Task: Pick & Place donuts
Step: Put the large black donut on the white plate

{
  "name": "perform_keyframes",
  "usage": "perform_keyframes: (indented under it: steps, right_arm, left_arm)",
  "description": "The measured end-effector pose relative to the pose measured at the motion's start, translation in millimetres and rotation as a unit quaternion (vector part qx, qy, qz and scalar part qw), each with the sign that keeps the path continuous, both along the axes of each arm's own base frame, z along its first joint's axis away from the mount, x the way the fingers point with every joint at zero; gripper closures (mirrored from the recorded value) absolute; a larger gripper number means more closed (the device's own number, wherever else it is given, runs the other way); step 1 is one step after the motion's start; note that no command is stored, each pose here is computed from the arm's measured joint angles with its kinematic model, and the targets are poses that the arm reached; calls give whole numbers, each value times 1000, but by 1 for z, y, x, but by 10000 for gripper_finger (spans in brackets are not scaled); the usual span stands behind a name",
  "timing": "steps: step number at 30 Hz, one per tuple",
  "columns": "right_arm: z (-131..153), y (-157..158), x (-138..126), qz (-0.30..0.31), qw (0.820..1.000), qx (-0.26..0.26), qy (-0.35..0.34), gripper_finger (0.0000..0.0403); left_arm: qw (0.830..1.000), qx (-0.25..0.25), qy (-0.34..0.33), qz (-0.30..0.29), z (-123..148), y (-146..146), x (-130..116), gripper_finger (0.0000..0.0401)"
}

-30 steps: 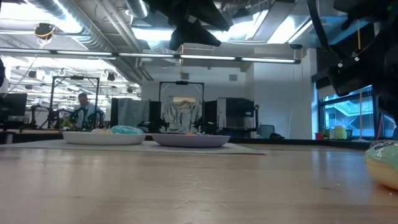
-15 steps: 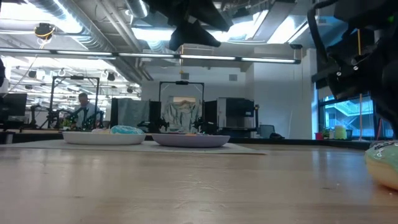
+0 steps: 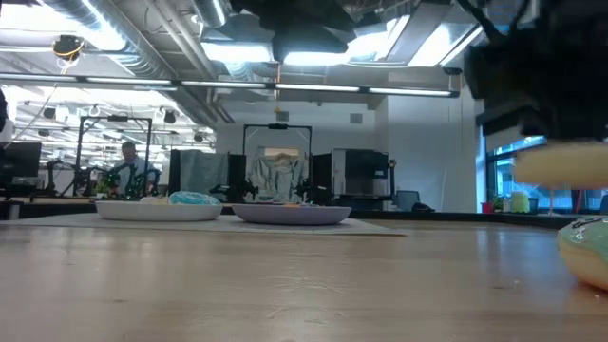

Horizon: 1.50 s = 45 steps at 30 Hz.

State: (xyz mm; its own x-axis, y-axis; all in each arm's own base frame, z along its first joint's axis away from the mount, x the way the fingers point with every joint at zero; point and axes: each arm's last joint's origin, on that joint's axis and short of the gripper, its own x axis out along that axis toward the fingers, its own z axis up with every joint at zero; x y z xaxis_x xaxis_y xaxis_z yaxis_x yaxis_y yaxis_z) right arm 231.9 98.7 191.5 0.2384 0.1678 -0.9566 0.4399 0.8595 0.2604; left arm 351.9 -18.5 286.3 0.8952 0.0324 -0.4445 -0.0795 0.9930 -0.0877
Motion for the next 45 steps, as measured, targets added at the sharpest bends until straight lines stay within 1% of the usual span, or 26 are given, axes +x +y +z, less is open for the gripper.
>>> perform_keyframes:
  steps: [2, 5, 9, 11, 14, 17, 20, 24, 26, 27, 29, 32, 36, 45]
  right_arm:
    - [13, -9, 6, 12, 1000, -3, -18, 346]
    - [35, -24, 17, 26, 998, -8, -64, 344]
    - [62, -44, 28, 27, 993, -17, -117, 344]
    - [73, -54, 33, 24, 990, -23, -139, 344]
    - [87, -65, 40, 28, 986, -29, -164, 343]
    - [99, -75, 44, 27, 982, -23, -184, 343]
    - [110, -83, 47, 21, 979, -17, -204, 343]
    - [116, -91, 51, 16, 973, 14, -229, 343]
    - [117, -93, 52, 13, 972, 31, -233, 343]
    - [116, -93, 52, 13, 972, 36, -232, 343]
    - [115, -94, 53, 14, 972, 42, -229, 343]
    - [114, -94, 54, 14, 972, 44, -230, 343]
    - [114, -94, 54, 20, 972, 56, -228, 343]
    - [116, -94, 56, 19, 969, 56, -240, 343]
  left_arm:
    - [1000, 14, 1, -10, 0, -2, 0, 207]
    - [1000, 23, 1, -17, 0, -4, 0, 207]
    - [999, 30, 1, -19, 0, -4, 0, 207]
    - [998, 58, 2, -30, 0, -4, 0, 207]
    - [988, 138, 5, -71, 0, -5, 0, 207]
    - [969, 221, 7, -112, 0, -9, -1, 207]
    - [942, 307, 15, -134, 0, -15, -1, 207]
    - [886, 441, 43, -137, 1, -21, -3, 207]
    - [865, 482, 45, -132, 3, -23, -2, 207]
    - [860, 493, 40, -129, 5, -24, -2, 207]
    - [857, 499, 25, -130, 8, -27, -1, 207]
    - [858, 495, 5, -140, 10, -30, 0, 207]
    - [858, 491, 7, -154, 8, -30, -1, 208]
    - [859, 480, -8, -180, 8, -31, 0, 208]
